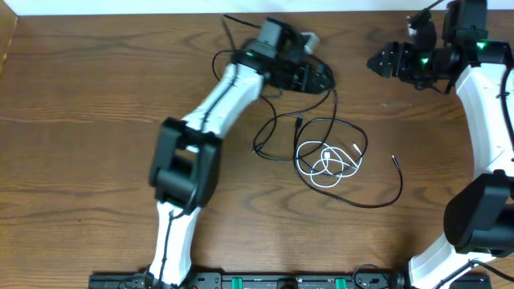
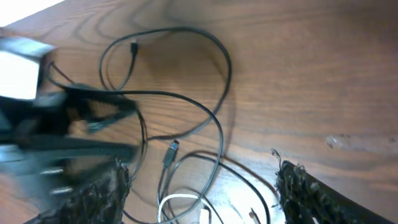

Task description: Untangle cables

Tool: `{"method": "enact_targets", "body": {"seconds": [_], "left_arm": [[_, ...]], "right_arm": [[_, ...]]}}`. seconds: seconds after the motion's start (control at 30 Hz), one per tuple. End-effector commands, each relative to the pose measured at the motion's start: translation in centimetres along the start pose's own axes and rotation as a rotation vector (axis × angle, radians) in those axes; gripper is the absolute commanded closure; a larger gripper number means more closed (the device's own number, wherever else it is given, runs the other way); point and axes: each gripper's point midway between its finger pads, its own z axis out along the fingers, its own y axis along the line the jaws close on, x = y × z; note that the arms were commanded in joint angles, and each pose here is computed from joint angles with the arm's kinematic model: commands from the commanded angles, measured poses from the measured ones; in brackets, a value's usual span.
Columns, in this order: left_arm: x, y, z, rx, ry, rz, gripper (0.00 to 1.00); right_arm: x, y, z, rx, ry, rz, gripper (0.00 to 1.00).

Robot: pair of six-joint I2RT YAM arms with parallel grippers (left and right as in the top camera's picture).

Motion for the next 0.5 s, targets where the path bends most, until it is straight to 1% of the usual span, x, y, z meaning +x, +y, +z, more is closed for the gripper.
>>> {"method": "enact_targets", "body": {"seconds": [0.0, 0.07, 0.2, 0.23, 0.3, 0.37, 0.4, 0.43, 0.47], "left_arm": [[-2.8, -3.1, -9.0, -0.045, -0.108, 0.086, 0.04], [-3.1, -2.3, -12.0, -0.140, -0.138, 0.066, 0.04], [-3.5, -0.9, -19.8, -0.360, -0.243, 0.034, 0.04], [-3.5, -0.5, -23.1, -0.428, -0.290, 0.018, 0.04], [-3.3, -0.2, -26.4, -0.479, -0.338, -0.002, 0.04], [-2.9, 0.3, -29.1, -0.518, -0.370, -0.018, 0.04], [-2.7, 0.7, -30.1, -0.531, -0.379, -0.030, 0.04], [-2.3, 1.5, -31.4, -0.553, -0.388, -0.061, 0.04], [-2.0, 2.0, -31.8, -0.561, -0.387, -0.077, 0.04]], "right_arm": [[0.0, 2.4, 1.1, -0.004, -0.009, -0.094, 0.23], [-0.2, 3.2, 1.5, 0.005, -0.023, -0.124, 0.22], [-1.1, 5.4, 3.0, 0.069, -0.080, -0.218, 0.18], [-1.5, 6.1, 3.7, 0.099, -0.107, -0.253, 0.15], [-1.4, 7.5, 5.6, 0.102, -0.118, -0.296, 0.14], [-0.4, 8.2, 7.7, 0.101, -0.084, -0.320, 0.14], [0.3, 8.6, 8.7, 0.096, -0.061, -0.339, 0.14], [1.8, 9.7, 10.3, 0.069, -0.016, -0.400, 0.14], [2.7, 10.7, 10.9, 0.039, 0.010, -0.452, 0.14]]}}
